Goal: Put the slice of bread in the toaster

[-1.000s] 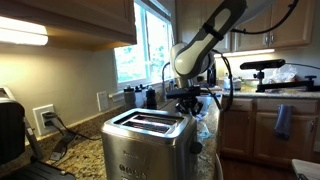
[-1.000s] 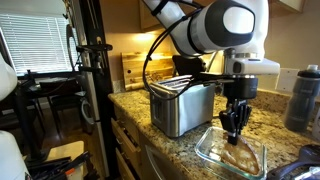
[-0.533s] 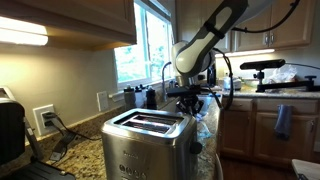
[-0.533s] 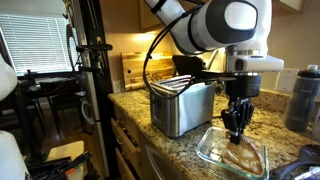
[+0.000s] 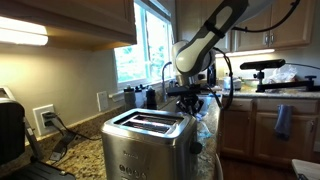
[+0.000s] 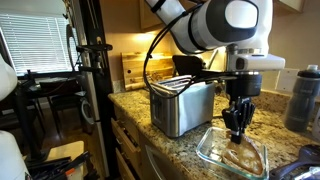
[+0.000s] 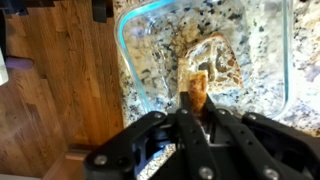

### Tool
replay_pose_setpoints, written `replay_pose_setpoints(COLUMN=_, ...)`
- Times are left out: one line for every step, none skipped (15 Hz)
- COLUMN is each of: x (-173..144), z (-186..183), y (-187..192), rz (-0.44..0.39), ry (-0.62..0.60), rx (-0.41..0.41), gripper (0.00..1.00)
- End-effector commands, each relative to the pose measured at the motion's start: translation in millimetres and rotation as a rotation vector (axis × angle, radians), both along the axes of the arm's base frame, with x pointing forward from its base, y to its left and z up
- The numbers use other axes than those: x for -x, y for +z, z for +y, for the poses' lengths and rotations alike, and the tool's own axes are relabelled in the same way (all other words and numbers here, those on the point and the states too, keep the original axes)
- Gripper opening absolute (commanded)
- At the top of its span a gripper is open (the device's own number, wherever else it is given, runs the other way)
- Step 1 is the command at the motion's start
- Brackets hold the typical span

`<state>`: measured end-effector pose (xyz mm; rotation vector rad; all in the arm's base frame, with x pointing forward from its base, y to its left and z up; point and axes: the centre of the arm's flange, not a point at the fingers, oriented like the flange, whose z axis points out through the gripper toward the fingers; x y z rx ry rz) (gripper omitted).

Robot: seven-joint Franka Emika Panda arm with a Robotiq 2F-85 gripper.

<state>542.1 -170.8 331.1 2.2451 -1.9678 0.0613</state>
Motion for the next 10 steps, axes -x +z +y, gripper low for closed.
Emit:
replay_pose_setpoints(x=16.1, z=10.9, y=17.5, rz=-0.031, ry=-0.007, rx=0.034, gripper=0.08)
replay_pose_setpoints(x=15.2, z=13.3, y=19.0, rz=-0.033, ry=-0.006, rx=0.039, gripper=0.08)
replay_pose_setpoints(x=13.6, z=15.5, y=20.8, rz=-0.037, ry=-0.005, rx=0.044, gripper=0.08)
replay_pose_setpoints(x=12.3, z=17.2, y=22.9, rz=-0.041, ry=-0.003, rx=0.049, gripper=0.08)
replay_pose_setpoints(x=11.4, z=18.4, y=25.6, rz=-0.047, ry=-0.001, rx=0.053, gripper=0.08)
replay_pose_setpoints(x=10.9, z=18.7, y=27.9, rz=-0.051, ry=0.000, rx=0.056, gripper=0.08)
replay_pose_setpoints(x=10.3, z=18.6, y=29.3, rz=-0.055, ry=0.000, rx=0.059, gripper=0.08)
replay_pose_setpoints(x=9.9, z=17.7, y=30.2, rz=-0.056, ry=0.001, rx=0.061, gripper=0.08)
replay_pose_setpoints(x=9.9, z=16.2, y=31.1, rz=-0.057, ry=0.000, rx=0.061, gripper=0.08)
replay_pose_setpoints(x=10.4, z=14.7, y=31.9, rz=-0.059, ry=-0.001, rx=0.061, gripper=0.08)
